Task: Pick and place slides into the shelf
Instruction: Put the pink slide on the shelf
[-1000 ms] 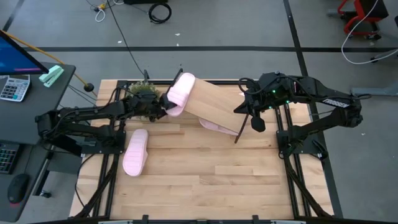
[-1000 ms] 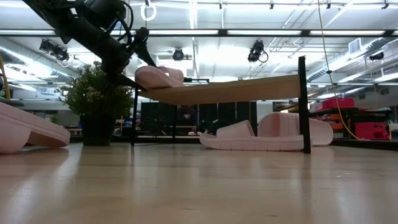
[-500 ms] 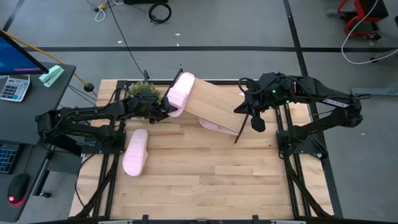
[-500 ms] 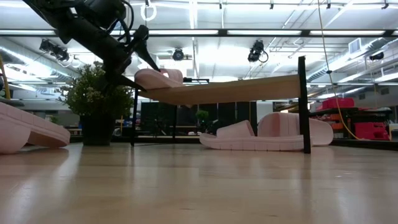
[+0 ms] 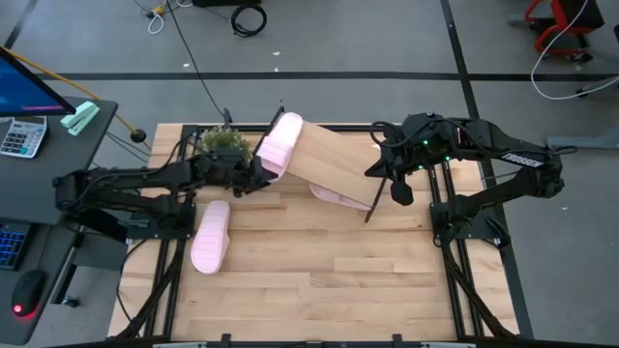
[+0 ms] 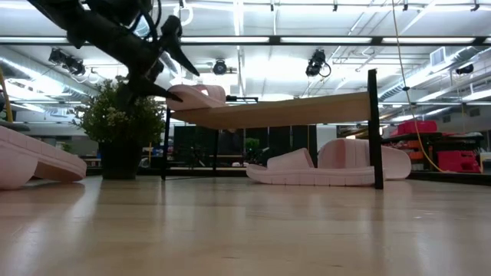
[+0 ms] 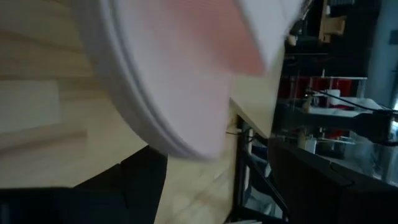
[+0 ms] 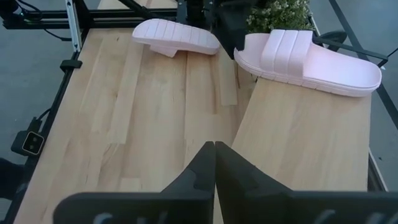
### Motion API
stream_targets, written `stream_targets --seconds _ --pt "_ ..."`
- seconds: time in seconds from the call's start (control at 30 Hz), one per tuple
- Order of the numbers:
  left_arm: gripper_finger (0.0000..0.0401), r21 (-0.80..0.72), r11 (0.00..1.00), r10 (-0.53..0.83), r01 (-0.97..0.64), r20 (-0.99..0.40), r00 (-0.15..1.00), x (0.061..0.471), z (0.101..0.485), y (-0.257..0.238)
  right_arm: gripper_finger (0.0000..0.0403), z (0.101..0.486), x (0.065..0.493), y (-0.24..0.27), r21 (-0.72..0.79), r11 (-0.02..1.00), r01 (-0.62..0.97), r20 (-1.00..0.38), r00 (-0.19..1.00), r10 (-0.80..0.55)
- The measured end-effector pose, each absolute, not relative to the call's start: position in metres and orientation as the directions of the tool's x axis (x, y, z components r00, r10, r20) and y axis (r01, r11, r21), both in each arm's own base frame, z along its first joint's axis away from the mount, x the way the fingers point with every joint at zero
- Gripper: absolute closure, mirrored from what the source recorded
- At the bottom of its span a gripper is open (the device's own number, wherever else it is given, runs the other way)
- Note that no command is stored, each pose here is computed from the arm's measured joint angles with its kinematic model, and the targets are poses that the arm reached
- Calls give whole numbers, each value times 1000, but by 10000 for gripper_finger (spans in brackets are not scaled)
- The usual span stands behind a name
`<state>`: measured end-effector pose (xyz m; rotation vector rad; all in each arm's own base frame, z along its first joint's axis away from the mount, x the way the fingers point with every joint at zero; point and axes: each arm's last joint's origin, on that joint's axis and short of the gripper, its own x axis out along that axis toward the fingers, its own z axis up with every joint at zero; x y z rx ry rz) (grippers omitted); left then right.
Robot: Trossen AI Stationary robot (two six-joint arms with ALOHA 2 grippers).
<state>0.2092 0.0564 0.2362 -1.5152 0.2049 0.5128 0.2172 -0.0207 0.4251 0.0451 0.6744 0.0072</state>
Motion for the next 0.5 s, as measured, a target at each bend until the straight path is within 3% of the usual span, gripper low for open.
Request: stream_targets --seconds 0.5 --pt "120 -944 39 288 -328 -304 908 206 273 -8 388 428 219 -19 78 996 -43 -593 801 81"
